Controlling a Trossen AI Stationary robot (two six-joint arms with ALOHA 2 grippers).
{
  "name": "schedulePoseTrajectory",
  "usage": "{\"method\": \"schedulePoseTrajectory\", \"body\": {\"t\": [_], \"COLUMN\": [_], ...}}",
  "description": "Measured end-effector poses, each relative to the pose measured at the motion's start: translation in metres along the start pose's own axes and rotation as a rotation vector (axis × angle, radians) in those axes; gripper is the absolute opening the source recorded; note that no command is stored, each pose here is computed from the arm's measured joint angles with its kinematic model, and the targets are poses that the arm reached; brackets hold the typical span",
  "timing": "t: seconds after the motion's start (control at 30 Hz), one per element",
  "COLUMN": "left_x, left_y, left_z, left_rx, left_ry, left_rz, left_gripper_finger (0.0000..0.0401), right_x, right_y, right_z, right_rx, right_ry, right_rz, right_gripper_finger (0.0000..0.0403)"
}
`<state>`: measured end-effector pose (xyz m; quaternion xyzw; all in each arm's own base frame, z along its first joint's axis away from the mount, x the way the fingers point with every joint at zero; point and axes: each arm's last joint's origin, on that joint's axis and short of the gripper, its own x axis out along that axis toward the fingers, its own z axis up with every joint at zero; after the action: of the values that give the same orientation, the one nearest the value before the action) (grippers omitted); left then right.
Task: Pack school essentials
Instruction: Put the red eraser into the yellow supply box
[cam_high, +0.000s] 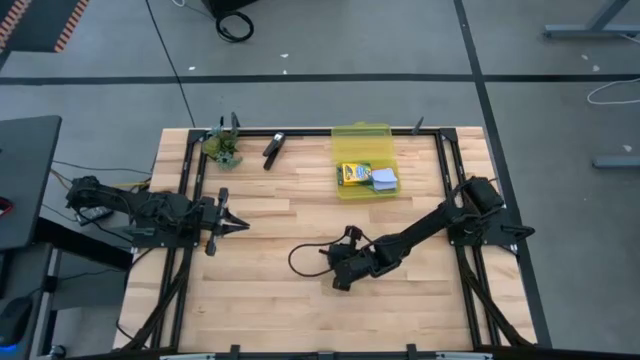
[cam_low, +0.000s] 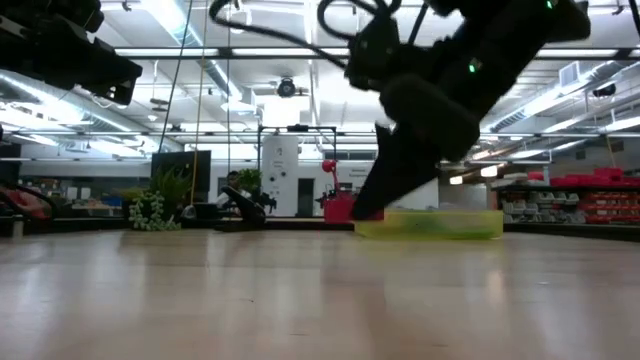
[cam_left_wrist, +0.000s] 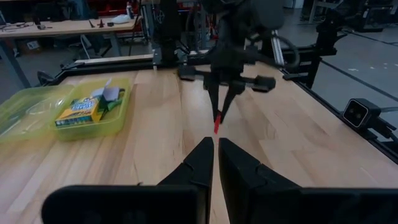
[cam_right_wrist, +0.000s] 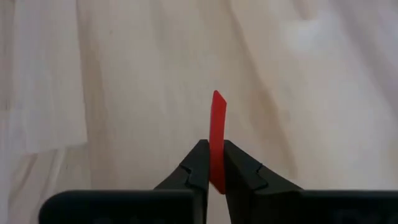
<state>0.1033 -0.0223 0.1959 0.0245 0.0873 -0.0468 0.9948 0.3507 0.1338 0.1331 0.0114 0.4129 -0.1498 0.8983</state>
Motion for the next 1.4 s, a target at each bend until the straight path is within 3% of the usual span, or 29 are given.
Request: {"method": "schedulePoseTrajectory", "body": {"t": [0.53, 1.0, 1.4], "left_x": [0.000, 0.000, 0.000], "left_y": [0.000, 0.000, 0.000], "left_z": [0.000, 0.000, 0.000], "left_rx": [0.000, 0.006, 0.011], "left_ry": [0.001, 0.001, 0.001], "left_rz": [0.000, 0.000, 0.000], "left_gripper_finger": [0.0034, 0.0034, 0.0034], "right_x": [-0.048, -0.042, -0.032], "right_y": [-0.060, -0.169, -0.235], "right_z": [0.036, -0.012, -0.004], "right_rx": [-0.075, 0.064, 0.042], "right_ry": [-0.019, 0.085, 0.080], "right_rz": [-0.094, 0.046, 0.146], "right_gripper_finger": [0.0037, 0.0037, 0.0037]}}
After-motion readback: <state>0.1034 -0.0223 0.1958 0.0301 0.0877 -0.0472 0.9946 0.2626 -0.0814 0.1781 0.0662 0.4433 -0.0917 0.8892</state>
